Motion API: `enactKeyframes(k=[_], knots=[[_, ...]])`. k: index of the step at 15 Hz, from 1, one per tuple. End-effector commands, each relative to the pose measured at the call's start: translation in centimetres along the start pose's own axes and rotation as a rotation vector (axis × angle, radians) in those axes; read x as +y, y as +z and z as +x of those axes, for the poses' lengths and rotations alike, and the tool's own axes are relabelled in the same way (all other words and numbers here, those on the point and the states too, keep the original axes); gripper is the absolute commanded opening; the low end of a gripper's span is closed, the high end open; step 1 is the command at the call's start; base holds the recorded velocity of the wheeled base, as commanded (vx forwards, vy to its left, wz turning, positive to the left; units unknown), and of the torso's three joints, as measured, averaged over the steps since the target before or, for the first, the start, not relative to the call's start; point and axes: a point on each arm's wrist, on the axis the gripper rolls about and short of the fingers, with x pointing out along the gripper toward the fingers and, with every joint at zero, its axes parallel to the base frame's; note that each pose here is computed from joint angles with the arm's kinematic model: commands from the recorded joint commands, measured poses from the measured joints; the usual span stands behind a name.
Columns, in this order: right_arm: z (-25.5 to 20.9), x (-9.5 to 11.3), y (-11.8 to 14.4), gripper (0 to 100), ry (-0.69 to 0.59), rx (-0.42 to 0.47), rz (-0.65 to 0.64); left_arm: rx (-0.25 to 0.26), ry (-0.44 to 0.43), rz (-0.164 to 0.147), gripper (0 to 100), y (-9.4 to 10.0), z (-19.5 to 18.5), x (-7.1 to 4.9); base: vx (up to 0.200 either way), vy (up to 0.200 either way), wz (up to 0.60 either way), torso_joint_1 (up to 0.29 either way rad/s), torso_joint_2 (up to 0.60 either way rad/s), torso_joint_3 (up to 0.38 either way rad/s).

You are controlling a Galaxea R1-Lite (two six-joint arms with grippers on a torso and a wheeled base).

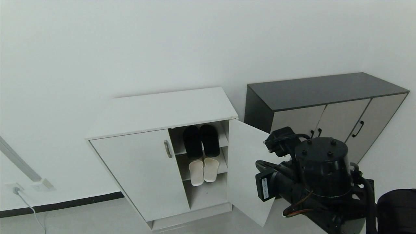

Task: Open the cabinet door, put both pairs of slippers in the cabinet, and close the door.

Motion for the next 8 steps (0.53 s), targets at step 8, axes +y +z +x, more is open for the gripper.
enactKeyframes(k=[8], knots=[[1.9,-2.8,2.5,0,-0.088,-0.048,0.005,0.0,-0.003,0.002,0,0.0,0.0,0.0,0.0,0.0,0.0,0.0,0.0,0.0]])
